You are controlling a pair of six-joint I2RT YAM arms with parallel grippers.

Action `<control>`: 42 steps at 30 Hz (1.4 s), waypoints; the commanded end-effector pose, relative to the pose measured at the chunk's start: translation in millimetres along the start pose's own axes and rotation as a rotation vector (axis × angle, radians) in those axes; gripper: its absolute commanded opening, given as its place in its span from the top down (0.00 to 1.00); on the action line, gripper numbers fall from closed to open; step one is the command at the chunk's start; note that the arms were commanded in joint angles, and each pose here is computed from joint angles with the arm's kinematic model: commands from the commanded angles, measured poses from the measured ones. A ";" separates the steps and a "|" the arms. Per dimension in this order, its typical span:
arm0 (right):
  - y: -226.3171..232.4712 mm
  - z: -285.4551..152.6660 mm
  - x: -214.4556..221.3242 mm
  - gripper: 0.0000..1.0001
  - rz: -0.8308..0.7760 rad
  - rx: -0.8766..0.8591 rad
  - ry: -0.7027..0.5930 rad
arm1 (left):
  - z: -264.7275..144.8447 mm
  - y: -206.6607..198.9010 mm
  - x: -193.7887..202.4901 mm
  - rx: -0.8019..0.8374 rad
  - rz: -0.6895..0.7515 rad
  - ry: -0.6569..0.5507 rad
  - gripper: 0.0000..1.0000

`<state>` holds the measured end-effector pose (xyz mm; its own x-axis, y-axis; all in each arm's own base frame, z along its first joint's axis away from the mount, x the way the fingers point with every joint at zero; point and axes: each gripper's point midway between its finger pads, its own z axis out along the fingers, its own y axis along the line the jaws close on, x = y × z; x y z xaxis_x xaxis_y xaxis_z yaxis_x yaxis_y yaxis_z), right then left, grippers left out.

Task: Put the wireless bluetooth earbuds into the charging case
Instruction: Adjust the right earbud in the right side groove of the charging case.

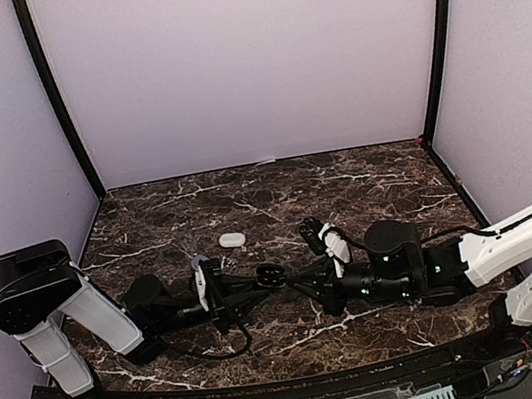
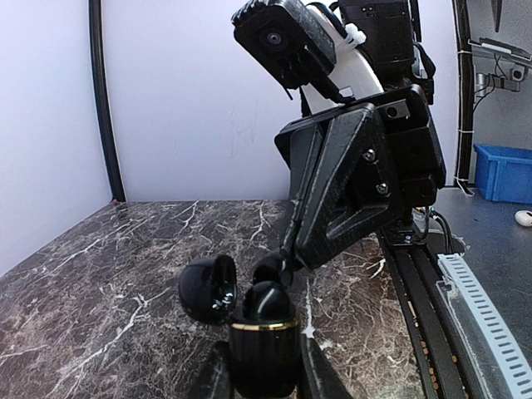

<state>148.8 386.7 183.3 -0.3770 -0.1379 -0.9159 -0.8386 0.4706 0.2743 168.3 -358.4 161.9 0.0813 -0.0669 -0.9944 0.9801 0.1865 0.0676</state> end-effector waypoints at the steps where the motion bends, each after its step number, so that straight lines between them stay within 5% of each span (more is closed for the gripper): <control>1: 5.5 3.9 -19.9 0.96 -0.002 -0.024 -0.052 | -5.9 -4.8 -56.5 0.018 0.121 -0.219 1.00; 31: -14.0 -11.5 -23.5 0.89 0.028 0.005 -0.075 | -3.7 -6.5 -53.7 0.035 0.112 -0.214 1.00; 42: -44.3 -12.0 -16.4 0.72 0.083 0.150 -0.078 | -2.6 -14.7 -56.4 0.089 0.110 -0.222 1.00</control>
<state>166.3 372.1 193.6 -0.3950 -0.0797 -0.9152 -0.8124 0.4953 0.3076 159.0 -360.1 161.8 0.0859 -0.0693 -0.9939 0.9885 0.1305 0.0763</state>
